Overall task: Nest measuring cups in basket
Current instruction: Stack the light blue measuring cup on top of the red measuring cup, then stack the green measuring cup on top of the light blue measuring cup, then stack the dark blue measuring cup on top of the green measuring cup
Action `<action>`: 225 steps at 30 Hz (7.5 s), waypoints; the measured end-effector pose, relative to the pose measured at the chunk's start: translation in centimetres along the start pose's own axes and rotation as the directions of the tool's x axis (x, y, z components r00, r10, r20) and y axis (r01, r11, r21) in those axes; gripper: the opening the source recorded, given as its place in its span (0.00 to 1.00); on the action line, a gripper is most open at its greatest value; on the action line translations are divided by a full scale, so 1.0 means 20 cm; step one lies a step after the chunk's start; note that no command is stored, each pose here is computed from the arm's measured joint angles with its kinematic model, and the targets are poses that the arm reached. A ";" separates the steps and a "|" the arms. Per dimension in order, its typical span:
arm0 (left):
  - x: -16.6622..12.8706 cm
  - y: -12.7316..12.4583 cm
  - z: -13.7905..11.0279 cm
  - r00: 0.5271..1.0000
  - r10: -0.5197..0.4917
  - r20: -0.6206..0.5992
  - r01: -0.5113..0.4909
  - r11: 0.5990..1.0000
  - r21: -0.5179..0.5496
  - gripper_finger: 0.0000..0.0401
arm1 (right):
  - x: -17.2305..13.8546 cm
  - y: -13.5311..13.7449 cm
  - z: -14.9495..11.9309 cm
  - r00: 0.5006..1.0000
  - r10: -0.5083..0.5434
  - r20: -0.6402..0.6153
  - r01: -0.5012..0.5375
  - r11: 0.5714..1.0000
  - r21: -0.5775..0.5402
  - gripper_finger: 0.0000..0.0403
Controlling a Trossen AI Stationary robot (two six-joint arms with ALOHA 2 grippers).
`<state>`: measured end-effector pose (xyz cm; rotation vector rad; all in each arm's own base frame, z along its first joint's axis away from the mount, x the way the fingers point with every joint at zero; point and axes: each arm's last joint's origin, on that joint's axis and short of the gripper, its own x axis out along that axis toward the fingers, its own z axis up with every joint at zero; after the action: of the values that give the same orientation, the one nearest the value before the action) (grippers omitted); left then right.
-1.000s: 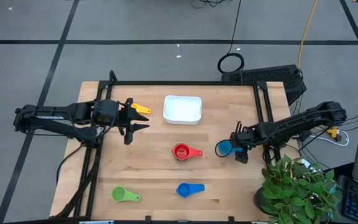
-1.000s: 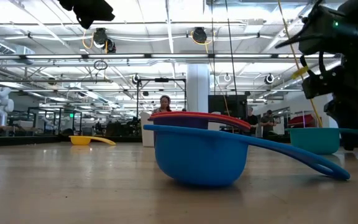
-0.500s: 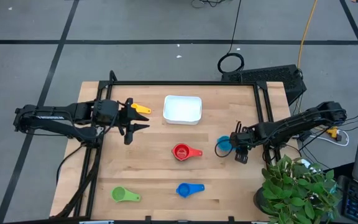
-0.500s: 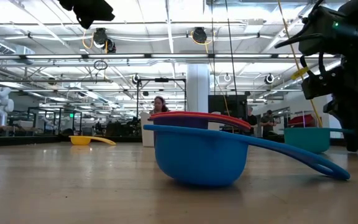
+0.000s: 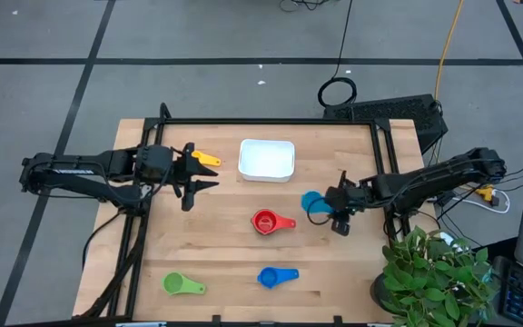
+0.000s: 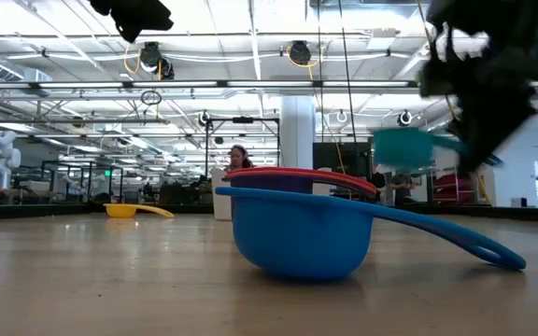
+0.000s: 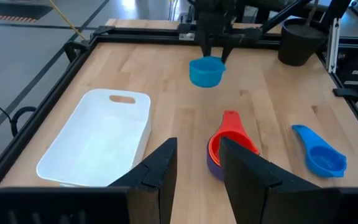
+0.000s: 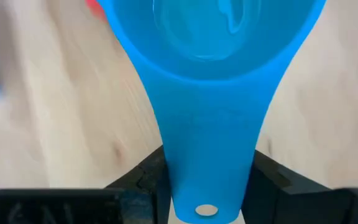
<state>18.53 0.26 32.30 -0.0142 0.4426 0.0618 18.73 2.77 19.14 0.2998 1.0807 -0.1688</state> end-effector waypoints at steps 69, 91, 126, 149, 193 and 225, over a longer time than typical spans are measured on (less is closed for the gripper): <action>0.00 0.00 0.00 1.000 -0.001 0.008 0.001 1.000 -0.011 0.30 | 0.25 0.29 0.61 0.993 0.115 -0.003 -0.113 0.971 -0.210 0.35; -0.07 -0.04 0.02 0.983 -0.035 -0.180 0.022 0.997 -0.072 0.30 | 0.18 0.27 0.60 0.999 0.013 0.031 -0.006 0.976 -0.216 0.50; 0.10 -0.88 -0.50 0.515 -0.198 -0.834 0.210 0.972 -0.101 0.37 | 0.07 0.25 0.60 0.996 -0.021 0.084 0.036 0.984 -0.172 0.50; 0.23 -0.94 -0.81 0.357 -0.157 -0.921 0.163 0.981 -0.104 0.50 | 0.07 0.25 0.60 0.997 -0.020 0.080 0.034 0.984 -0.176 0.50; 0.92 -0.07 -0.01 0.871 -0.247 -0.426 0.094 0.933 -0.348 0.02 | -0.49 0.00 0.37 0.770 -0.143 0.622 0.207 0.978 -0.032 0.50; 1.01 -0.07 -0.12 0.814 -0.279 -0.510 0.113 0.936 -0.332 0.54 | -0.39 -0.08 0.25 0.762 -0.084 0.642 0.130 0.991 -0.024 0.50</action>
<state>35.91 0.00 21.50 -0.3770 1.0111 -0.0900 18.90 -0.37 28.02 0.0982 0.4133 -0.3120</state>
